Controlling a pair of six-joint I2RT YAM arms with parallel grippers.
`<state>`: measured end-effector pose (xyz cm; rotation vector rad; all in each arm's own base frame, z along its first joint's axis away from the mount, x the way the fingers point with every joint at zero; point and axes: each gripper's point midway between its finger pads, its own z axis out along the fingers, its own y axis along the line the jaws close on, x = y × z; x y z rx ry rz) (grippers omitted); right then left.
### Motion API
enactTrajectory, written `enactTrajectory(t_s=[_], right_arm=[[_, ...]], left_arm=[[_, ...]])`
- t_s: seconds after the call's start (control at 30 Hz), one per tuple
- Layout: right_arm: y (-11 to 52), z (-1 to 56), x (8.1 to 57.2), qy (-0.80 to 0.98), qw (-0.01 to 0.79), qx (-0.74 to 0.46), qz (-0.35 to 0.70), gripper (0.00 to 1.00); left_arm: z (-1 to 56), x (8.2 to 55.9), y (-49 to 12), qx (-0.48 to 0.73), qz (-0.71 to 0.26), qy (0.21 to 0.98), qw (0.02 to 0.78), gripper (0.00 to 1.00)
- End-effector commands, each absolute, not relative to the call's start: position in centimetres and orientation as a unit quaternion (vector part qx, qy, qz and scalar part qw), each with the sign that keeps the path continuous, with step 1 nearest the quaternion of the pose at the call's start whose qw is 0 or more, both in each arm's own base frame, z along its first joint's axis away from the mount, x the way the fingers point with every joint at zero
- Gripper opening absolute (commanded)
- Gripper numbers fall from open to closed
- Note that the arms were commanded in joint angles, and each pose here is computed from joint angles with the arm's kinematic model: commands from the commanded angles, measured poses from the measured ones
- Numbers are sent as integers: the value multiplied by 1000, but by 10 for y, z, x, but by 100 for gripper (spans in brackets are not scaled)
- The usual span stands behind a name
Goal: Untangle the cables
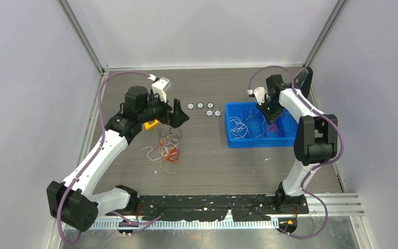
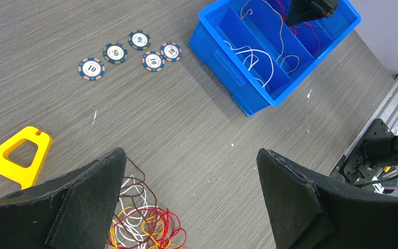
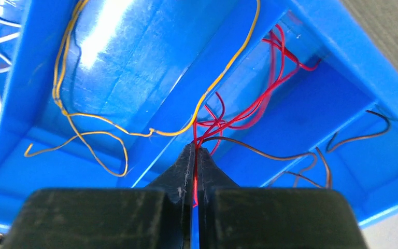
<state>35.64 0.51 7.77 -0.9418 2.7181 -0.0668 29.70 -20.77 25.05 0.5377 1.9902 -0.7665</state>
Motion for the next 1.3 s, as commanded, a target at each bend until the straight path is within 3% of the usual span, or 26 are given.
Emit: enactTrajectory(t_s=[0.0,0.1,0.17,0.57,0.77,0.93,1.03,1.1,1.27], right_arm=[[-1,58,358,947,126,-294,-19,5],[-11,48,356,951,116,-286,-21,12],[-13,52,354,950,116,-288,-21,23],[18,200,345,917,255,-302,54,84],[119,243,340,865,315,-328,214,91],[229,232,323,823,283,-346,349,92],[292,219,317,804,275,-340,403,93],[323,207,309,797,266,-325,433,93],[386,173,282,759,290,-342,473,99]], left_arm=[[249,299,-208,219,-314,802,458,100],[242,297,-202,219,-305,811,448,100],[236,293,-197,223,-297,820,435,100],[126,259,-142,169,-252,906,297,99],[94,261,-138,181,-240,924,237,72],[57,251,-143,158,-264,940,149,52],[67,255,-158,164,-310,925,148,18],[100,257,-174,183,-361,895,189,2],[177,254,-189,179,-420,833,312,0]])
